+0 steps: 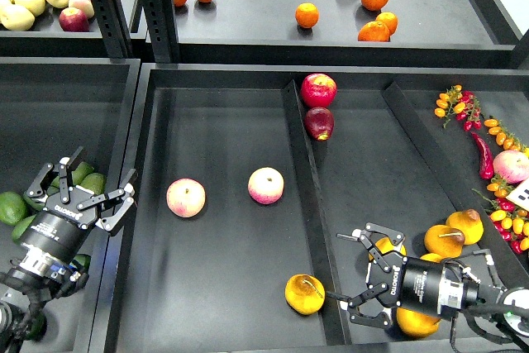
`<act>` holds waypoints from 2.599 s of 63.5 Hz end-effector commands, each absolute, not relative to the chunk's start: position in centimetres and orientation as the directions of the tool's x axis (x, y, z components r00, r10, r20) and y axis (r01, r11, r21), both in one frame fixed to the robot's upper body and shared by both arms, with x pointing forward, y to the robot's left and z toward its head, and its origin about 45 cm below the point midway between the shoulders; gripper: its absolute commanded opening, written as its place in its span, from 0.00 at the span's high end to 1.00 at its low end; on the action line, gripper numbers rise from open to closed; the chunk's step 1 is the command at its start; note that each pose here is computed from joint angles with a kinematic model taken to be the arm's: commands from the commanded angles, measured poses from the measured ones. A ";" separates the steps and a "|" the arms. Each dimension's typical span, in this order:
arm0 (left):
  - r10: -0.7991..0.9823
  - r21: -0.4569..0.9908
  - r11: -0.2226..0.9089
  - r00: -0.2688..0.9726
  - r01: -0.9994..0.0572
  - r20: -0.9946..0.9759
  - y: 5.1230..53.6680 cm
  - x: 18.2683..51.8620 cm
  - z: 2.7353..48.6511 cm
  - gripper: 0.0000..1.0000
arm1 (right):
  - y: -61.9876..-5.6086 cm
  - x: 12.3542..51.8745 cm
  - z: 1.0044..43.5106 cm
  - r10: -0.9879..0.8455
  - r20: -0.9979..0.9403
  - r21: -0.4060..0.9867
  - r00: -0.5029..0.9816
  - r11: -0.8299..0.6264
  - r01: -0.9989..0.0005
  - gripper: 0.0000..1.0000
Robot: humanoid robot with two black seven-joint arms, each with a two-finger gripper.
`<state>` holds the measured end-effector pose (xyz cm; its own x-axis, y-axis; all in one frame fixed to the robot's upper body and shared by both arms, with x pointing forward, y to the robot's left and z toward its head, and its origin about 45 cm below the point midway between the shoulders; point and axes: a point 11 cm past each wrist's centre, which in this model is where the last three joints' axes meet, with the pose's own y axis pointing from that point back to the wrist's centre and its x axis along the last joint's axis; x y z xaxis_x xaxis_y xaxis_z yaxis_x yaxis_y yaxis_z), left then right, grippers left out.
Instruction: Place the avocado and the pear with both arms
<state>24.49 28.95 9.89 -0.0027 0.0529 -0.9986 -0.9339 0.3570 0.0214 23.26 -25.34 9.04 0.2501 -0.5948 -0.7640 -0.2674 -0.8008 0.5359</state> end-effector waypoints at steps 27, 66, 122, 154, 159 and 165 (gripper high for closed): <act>0.055 0.003 0.334 0.016 -0.942 -0.998 29.7 24.2 10.6 0.01 | -25.7 24.6 7.1 -0.671 -0.684 0.649 0.287 -0.739 -0.181 0.00; 0.045 -0.001 0.344 0.017 -0.939 -0.999 29.3 24.2 10.6 0.01 | -24.8 24.5 4.6 -0.699 -0.661 0.693 0.272 -0.708 -0.136 0.00; 0.043 -0.004 0.347 0.020 -0.938 -0.999 29.2 24.2 10.7 0.01 | -22.1 25.3 1.6 -0.715 -0.662 0.706 0.224 -0.696 -0.135 0.00; 0.043 -0.004 0.347 0.020 -0.938 -0.999 29.2 24.2 10.7 0.01 | -21.6 25.4 0.4 -0.731 -0.655 0.719 0.193 -0.681 -0.140 0.01; 0.043 -0.004 0.347 0.020 -0.938 -0.999 29.2 24.2 10.7 0.01 | -21.6 25.4 0.2 -0.733 -0.653 0.721 0.188 -0.679 -0.142 0.01; 0.043 -0.008 0.348 0.024 -0.937 -0.999 29.1 24.3 10.8 0.01 | -21.7 25.5 0.2 -0.736 -0.651 0.722 0.187 -0.676 -0.145 0.02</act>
<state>24.23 29.18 10.72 0.0206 0.0433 -0.9989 -0.9381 0.3463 -0.0043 25.42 -21.63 0.28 0.1891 -0.7332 -0.6532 -0.1423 -0.6786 0.7206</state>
